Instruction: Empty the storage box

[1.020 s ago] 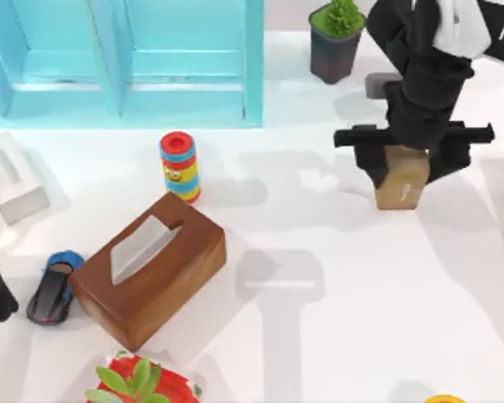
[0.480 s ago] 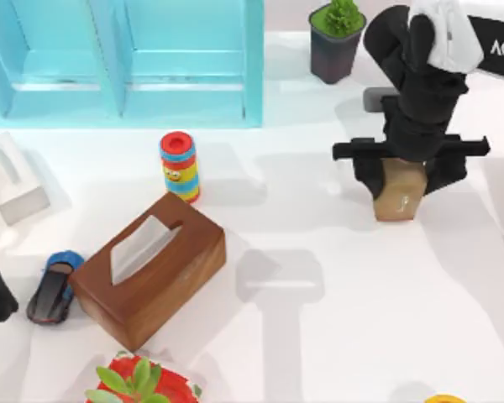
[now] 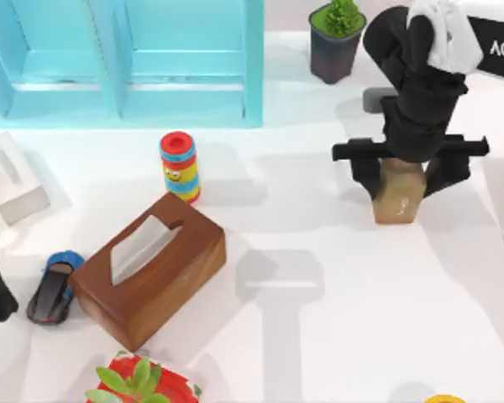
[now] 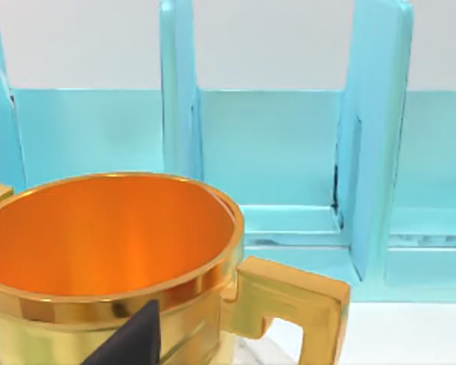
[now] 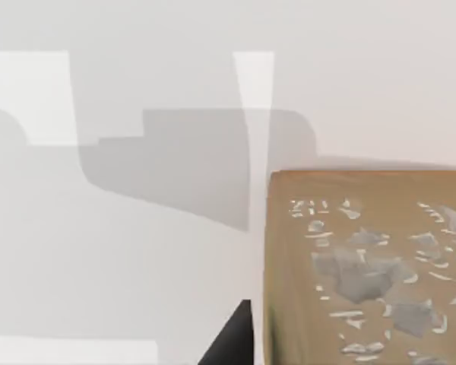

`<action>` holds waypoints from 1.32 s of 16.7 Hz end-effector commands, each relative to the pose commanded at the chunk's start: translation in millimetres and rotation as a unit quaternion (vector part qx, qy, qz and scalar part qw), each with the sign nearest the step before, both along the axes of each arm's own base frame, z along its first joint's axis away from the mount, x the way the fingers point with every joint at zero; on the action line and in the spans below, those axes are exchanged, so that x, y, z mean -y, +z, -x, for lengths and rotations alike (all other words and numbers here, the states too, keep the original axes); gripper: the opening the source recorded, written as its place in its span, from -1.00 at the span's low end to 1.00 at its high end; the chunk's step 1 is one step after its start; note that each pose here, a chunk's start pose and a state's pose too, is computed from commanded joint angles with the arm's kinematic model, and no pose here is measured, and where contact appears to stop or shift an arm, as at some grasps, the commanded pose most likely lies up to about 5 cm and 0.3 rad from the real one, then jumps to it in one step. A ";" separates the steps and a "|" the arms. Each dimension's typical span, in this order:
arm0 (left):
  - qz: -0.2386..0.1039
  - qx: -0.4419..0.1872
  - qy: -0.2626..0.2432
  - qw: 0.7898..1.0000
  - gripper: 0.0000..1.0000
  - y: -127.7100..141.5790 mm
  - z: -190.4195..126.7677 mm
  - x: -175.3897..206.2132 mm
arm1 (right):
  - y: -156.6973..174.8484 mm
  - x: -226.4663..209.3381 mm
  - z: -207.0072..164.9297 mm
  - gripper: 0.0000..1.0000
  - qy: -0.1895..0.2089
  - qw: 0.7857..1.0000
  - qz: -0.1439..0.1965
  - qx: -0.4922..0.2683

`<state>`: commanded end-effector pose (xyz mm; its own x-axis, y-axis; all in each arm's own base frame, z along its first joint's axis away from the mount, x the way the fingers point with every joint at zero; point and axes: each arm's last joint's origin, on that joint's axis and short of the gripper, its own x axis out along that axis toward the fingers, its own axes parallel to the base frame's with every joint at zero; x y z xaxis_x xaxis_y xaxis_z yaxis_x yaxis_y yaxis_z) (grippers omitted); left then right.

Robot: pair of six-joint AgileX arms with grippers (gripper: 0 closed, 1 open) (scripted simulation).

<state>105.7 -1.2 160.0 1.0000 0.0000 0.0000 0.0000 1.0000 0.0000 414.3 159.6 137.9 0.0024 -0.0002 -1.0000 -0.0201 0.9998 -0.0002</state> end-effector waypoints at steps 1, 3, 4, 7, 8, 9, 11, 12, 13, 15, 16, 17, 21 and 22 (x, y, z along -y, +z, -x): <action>0.000 0.000 0.000 1.000 1.00 0.0 0.0 0.0 | 0.0 0.0 0.0 0.81 0.000 1.000 0.000 0.000; 0.000 0.000 0.000 1.000 1.00 0.0 0.0 0.0 | 0.0 0.0 0.0 1.00 0.000 1.000 0.000 0.000; 0.000 0.000 0.000 1.000 1.00 0.0 0.0 0.0 | 0.0 0.0 0.0 1.00 0.000 1.000 0.000 0.000; 0.000 0.000 0.000 1.000 1.00 0.0 0.0 0.0 | 0.0 0.0 0.0 1.00 0.000 1.000 0.000 0.000; 0.000 0.000 0.000 1.000 1.00 0.0 0.0 0.0 | 0.0 0.0 0.0 1.00 0.000 1.000 0.000 0.000; 0.000 0.000 0.000 1.000 1.00 0.0 0.0 0.0 | 0.0 0.0 0.0 1.00 0.000 1.000 0.000 0.000; 0.000 0.000 0.000 1.000 1.00 0.0 0.0 0.0 | 0.2 0.6 -0.2 1.00 -0.001 1.000 0.000 0.000; 0.000 0.000 0.000 1.000 1.00 0.0 0.0 0.0 | 0.9 0.5 -0.4 1.00 -0.001 1.000 0.000 0.000; 0.000 0.000 0.000 1.000 1.00 0.0 0.0 0.0 | 4.2 0.1 -1.0 1.00 -0.001 1.000 0.000 0.000; 0.000 0.000 0.000 1.000 1.00 0.0 0.0 0.0 | 20.9 -1.4 -2.9 1.00 0.001 1.000 -0.001 0.002; 0.000 0.000 0.000 1.000 1.00 0.0 0.0 0.0 | 31.4 -1.8 -3.4 1.00 0.001 1.000 -0.001 0.002; 0.000 0.000 0.000 1.000 1.00 0.0 0.0 0.0 | 42.0 -1.5 -2.7 1.00 0.001 1.000 0.001 -0.002; 0.000 0.000 0.000 1.000 1.00 0.0 0.0 0.0 | 78.1 0.3 -0.5 1.00 0.000 1.000 0.000 -0.001; 0.000 0.000 0.000 1.000 1.00 0.0 0.0 0.0 | 80.2 0.6 -0.2 1.00 -0.001 1.000 0.000 0.000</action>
<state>105.7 -1.2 160.0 1.0000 0.0000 0.0000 0.0000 1.0000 0.0000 414.5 159.1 218.0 0.0027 0.0000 -1.0000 -0.0187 0.9998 -0.0001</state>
